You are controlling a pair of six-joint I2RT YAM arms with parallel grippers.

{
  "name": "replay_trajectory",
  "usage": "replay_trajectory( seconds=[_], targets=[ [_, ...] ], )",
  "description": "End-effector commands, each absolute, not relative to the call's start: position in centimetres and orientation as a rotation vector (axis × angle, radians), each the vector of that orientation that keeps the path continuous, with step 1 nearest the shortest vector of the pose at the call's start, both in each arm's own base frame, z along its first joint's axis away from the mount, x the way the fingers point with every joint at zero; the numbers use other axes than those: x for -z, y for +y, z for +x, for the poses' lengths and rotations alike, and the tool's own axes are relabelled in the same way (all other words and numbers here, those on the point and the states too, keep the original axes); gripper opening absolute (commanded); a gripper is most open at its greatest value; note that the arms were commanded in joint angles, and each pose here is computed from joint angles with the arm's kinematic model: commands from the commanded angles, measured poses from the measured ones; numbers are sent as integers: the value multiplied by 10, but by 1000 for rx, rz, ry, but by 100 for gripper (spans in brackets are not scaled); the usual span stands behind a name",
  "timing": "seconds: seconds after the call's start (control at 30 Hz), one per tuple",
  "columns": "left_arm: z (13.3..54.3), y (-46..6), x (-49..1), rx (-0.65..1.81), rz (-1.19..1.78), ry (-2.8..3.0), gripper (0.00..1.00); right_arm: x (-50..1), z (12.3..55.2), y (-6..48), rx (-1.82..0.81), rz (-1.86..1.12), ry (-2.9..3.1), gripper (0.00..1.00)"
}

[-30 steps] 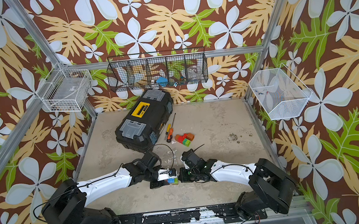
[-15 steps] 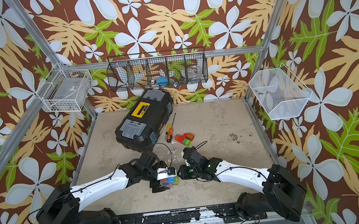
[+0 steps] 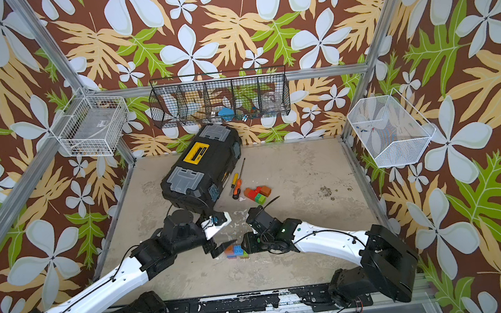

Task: Assemble the letter h with lego
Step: Assemble the lego brick with the lego brick.

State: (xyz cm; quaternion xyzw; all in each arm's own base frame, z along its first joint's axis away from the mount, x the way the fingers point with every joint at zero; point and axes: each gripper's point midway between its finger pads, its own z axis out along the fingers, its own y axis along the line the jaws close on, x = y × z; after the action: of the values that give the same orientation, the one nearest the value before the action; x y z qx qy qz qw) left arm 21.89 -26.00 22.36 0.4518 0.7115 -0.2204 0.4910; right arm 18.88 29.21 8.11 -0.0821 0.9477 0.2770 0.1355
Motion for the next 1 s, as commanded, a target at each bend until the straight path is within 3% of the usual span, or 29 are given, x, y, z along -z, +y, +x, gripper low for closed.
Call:
replay_trajectory(
  seconds=[0.0,0.07,0.33,0.5,0.57,0.67,0.97],
  targets=[
    [241,-242,-251,679,568,1904,96,-76,192,291,-749,-231,2748,45],
    [243,-231,-244,714,393,2003,89,-71,192,290,-734,-226,2761,44],
    [217,-224,-171,844,116,2335,85,-70,190,287,-730,-200,2769,39],
    [210,-221,-160,878,58,2374,62,-92,193,296,-776,-205,2730,39],
    [206,-225,-156,909,72,2395,62,-98,195,300,-781,-215,2722,47],
    [199,-233,-150,959,112,2426,63,-95,196,304,-769,-215,2732,50],
    [194,-236,-132,977,127,2464,62,-60,187,303,-681,-236,2808,32]
  ],
)
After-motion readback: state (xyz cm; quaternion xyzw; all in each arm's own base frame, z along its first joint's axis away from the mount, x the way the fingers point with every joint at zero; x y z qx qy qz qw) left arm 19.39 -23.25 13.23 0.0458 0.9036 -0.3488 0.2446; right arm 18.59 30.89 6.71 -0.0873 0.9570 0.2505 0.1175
